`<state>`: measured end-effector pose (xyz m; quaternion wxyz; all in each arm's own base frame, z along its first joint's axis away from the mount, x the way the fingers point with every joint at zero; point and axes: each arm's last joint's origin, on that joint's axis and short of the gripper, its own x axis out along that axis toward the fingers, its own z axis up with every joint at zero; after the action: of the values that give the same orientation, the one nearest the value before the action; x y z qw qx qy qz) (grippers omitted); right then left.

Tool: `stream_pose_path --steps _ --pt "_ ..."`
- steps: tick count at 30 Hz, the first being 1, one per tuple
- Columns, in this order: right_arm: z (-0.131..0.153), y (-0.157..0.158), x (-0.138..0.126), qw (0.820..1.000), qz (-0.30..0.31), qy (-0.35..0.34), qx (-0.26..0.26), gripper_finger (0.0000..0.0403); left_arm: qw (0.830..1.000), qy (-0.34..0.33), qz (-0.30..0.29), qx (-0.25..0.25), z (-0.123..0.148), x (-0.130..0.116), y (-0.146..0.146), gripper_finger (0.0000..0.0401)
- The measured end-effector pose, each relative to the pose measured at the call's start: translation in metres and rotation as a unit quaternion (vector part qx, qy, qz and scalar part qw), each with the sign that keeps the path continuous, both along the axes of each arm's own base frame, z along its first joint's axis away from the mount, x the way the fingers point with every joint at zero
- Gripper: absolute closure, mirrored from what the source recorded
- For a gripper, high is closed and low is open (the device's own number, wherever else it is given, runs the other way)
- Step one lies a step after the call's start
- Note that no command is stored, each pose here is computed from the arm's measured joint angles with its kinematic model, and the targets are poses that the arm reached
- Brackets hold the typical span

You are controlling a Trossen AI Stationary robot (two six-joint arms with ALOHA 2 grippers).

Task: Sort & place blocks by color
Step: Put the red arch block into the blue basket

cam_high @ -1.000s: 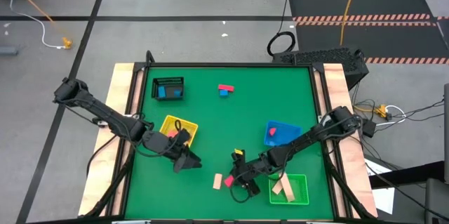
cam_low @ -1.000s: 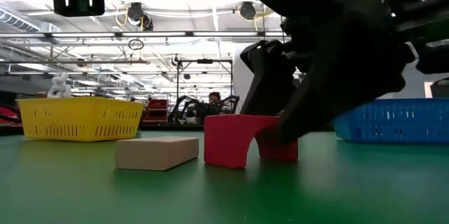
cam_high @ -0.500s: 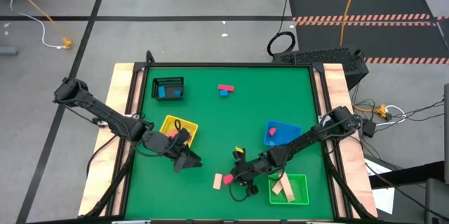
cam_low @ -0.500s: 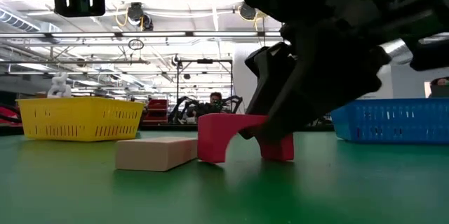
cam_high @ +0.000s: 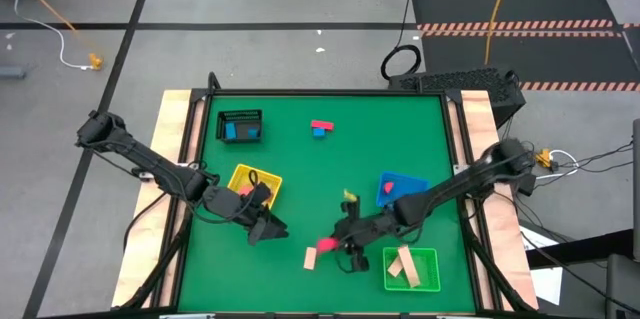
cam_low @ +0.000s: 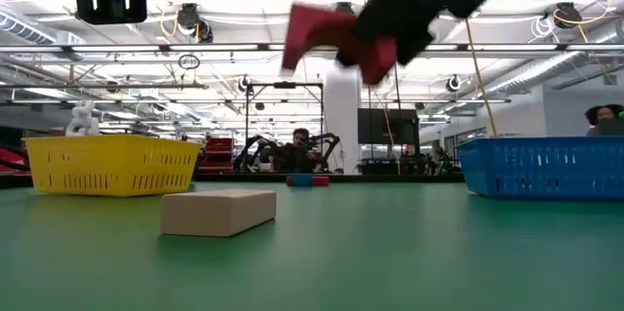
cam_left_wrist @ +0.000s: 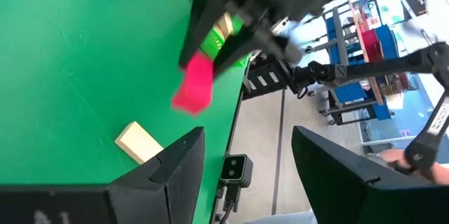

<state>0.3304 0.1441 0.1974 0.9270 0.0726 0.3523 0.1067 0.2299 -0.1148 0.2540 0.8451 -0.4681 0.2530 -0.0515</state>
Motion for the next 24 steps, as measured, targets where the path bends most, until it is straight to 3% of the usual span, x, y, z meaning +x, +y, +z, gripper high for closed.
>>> stream_pose_path --steps 6,11,17,24 --pt "0.049 -0.033 -0.029 0.994 -0.101 -0.01 -0.052 0.0287 1.0 -0.004 0.014 0.009 0.0 0.001 0.002 0.0187" --pt "0.077 -0.064 -0.06 0.977 -0.211 0.027 -0.014 0.0283 0.999 -0.009 0.023 0.024 0.0 0.004 0.008 0.0187" --pt "0.084 -0.09 -0.104 0.921 -0.36 0.14 0.048 0.0281 0.998 -0.015 0.043 0.045 0.0 0.009 0.021 0.0187" --pt "0.076 -0.097 -0.135 0.855 -0.445 0.262 0.049 0.028 0.994 -0.02 0.076 0.077 0.0 0.017 0.044 0.0187"
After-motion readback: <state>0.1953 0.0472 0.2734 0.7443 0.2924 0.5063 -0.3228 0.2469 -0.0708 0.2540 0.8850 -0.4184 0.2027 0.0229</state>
